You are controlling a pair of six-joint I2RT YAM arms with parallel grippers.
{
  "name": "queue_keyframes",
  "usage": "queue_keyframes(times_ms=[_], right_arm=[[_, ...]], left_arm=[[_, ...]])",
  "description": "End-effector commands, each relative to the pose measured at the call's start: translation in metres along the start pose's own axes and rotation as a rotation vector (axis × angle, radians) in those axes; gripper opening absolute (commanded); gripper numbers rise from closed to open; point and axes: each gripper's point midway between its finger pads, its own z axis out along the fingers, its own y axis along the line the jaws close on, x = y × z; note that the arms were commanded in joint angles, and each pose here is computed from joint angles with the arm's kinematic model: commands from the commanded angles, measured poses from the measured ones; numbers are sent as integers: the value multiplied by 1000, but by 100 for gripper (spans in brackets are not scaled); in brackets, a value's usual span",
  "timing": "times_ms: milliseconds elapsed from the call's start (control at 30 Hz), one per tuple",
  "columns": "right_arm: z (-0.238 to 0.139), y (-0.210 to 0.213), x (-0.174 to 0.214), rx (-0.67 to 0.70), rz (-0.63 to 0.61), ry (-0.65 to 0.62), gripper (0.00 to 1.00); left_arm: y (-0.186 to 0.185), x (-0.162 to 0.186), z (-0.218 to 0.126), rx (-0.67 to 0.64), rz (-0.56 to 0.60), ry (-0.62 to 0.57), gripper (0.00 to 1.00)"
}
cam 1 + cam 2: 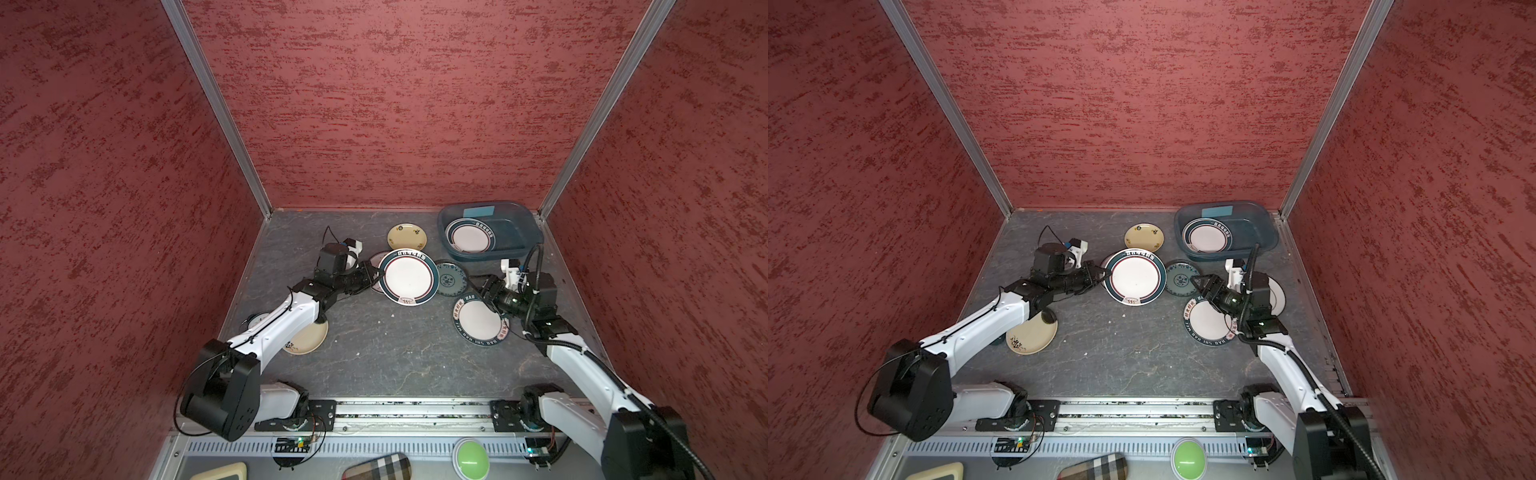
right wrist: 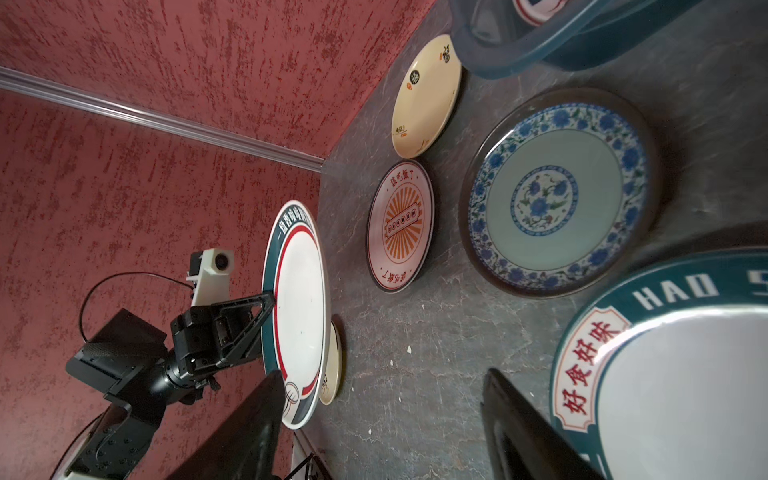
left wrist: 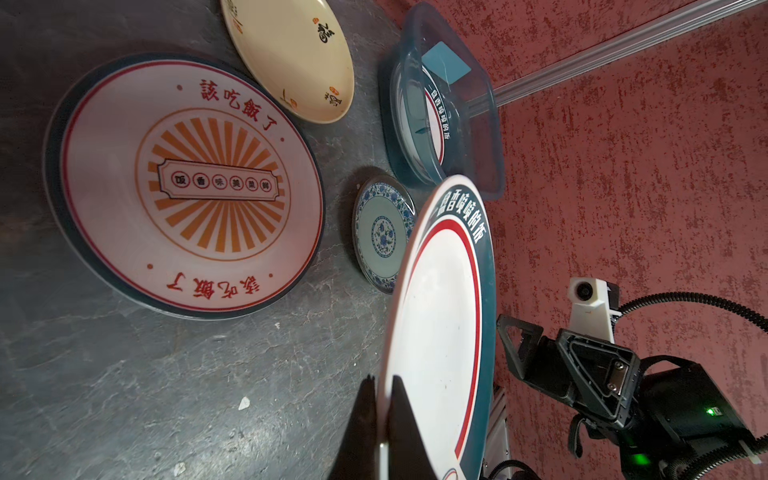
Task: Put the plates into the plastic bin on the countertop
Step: 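Grasp the green-rimmed plate rim with left gripper and tilt it up, then lift the plate with left gripper toward right gripper while right gripper approaches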
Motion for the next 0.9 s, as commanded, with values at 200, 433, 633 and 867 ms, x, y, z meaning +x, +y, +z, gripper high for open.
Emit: queue_keyframes(times_ms=[200,433,633,867], right_arm=[[40,34,-11,-68,-57,-4,67],[58,34,-9,-62,-63,21,52],[67,34,-6,-64,-63,44,31],[70,29,-9,-47,-48,26,6]], left_arm=[[-43,-5,13,131,57,19,0],[-50,-2,15,142,74,32,0],[-50,-2,19,141,78,38,0],[-46,-3,27,121,89,45,3]])
